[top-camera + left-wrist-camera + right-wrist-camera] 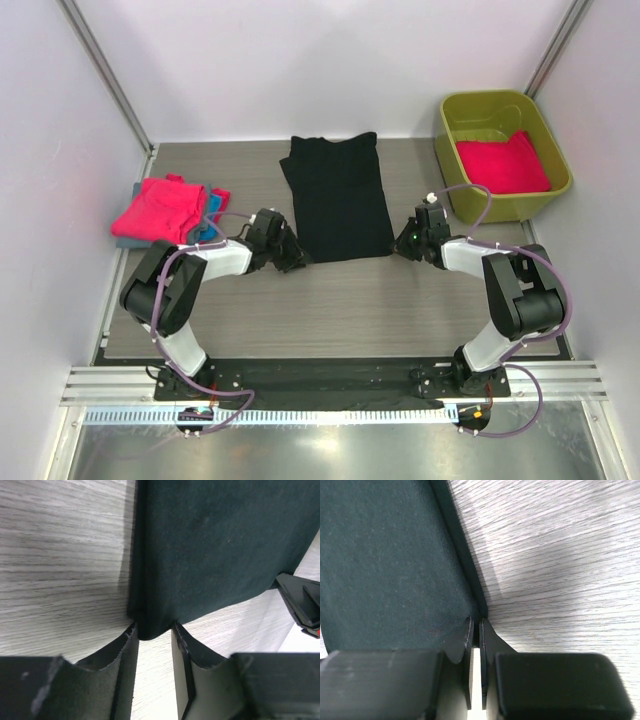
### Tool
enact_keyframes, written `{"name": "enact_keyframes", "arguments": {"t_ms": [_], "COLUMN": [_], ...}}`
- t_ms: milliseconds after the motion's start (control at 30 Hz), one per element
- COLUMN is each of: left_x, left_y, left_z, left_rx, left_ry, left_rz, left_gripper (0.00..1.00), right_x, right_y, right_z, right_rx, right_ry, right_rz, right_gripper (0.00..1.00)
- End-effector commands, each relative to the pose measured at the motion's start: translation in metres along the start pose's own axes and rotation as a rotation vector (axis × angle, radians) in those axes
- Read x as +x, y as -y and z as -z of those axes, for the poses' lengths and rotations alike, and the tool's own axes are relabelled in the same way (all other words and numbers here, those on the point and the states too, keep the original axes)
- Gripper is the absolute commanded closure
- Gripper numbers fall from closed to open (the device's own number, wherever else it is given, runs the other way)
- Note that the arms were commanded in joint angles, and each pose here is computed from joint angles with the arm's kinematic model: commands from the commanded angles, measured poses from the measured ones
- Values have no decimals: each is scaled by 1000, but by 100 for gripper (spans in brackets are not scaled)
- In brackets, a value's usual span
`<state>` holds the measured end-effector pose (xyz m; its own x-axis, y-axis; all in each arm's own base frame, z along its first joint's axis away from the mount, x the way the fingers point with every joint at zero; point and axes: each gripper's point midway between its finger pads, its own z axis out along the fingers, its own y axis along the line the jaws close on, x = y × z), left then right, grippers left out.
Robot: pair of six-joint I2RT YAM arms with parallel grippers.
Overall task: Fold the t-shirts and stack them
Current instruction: Fold the tshirt
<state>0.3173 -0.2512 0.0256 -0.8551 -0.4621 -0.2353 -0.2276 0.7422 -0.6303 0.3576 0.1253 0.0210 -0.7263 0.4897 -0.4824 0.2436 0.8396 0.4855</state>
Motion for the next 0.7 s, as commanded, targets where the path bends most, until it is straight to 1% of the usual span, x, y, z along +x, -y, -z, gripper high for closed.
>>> {"name": "enact_keyframes", "arguments": {"t_ms": [0,133,167,200,267,400,667], "left_x": [-7,-10,-10,-10,-12,-19,-18], "left_y": [-20,-24,-24,-26,-28,-30,-39], "left_z": [-8,-8,-8,-7,-5,-1,-4], "left_rx": [-81,-99,-100,-109,-118,-131,-152], "left_ry": [59,76,77,79,89,116,95], "left_rz": [2,7,3,2,-3,-9,19], "left_gripper": [65,61,59,54,52,53,62], "right_x": [1,2,2,3,1,2,3], "right_y": [6,6,7,7,7,8,7], "right_z": [4,4,4,4,4,3,3], "right_rx": [14,14,17,15,18,18,14], "right_ry": [9,9,8,6,11,8,6], "right_rz": [23,23,22,23,21,18,21], "right_gripper": [92,92,92,92,92,92,92]}}
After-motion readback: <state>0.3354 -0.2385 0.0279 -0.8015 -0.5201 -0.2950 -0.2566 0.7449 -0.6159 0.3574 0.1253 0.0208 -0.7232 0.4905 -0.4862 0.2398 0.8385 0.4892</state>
